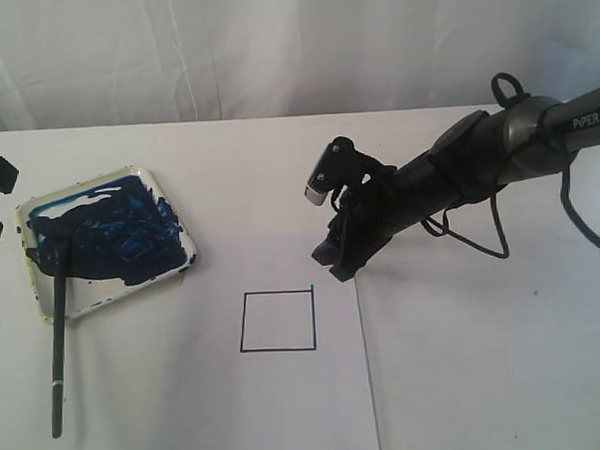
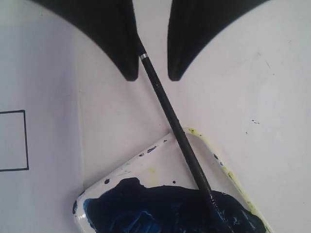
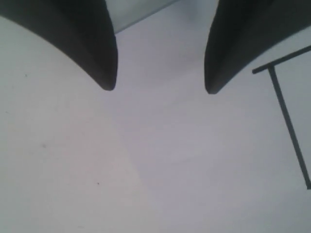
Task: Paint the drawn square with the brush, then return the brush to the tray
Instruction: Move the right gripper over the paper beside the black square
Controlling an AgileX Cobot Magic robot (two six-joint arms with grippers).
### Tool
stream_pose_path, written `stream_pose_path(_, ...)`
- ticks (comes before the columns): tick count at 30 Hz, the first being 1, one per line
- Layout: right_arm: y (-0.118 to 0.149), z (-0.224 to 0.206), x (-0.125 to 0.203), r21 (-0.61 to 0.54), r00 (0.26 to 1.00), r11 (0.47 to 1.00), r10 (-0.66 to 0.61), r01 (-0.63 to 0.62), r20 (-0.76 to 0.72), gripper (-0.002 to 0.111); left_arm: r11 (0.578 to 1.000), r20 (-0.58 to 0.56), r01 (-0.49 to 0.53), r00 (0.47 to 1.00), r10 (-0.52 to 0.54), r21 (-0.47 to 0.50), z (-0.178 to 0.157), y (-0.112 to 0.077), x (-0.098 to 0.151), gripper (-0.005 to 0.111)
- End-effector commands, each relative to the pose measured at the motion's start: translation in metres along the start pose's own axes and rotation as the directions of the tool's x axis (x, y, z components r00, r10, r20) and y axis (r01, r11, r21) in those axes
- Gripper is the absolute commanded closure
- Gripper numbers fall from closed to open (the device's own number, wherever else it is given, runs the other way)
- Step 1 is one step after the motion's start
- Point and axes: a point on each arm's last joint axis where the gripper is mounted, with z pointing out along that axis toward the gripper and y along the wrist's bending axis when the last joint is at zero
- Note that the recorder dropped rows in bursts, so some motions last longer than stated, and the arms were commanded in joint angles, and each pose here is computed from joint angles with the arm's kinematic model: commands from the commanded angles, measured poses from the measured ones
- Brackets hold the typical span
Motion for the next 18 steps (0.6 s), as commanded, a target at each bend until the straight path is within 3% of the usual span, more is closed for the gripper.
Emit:
stream_pose_path(1, -0.0009, 0.0002, -0.0016, 0.007, 0.999, 0.999, 0.034, -0.034, 0.027, 0.057, 1.0, -0.006, 0.003, 1.0, -0.002, 0.013, -0.0028, -0.002, 0.0002, 0.079)
stream_pose_path(18, -0.0005, 0.0001, -0.0021, 0.002, 0.998, 0.999, 0.05, -0.05, 0.033, 0.057, 1.0, -0.004, 0.005, 1.0, -0.005, 0.012, -0.0028, -0.002, 0.0, 0.079)
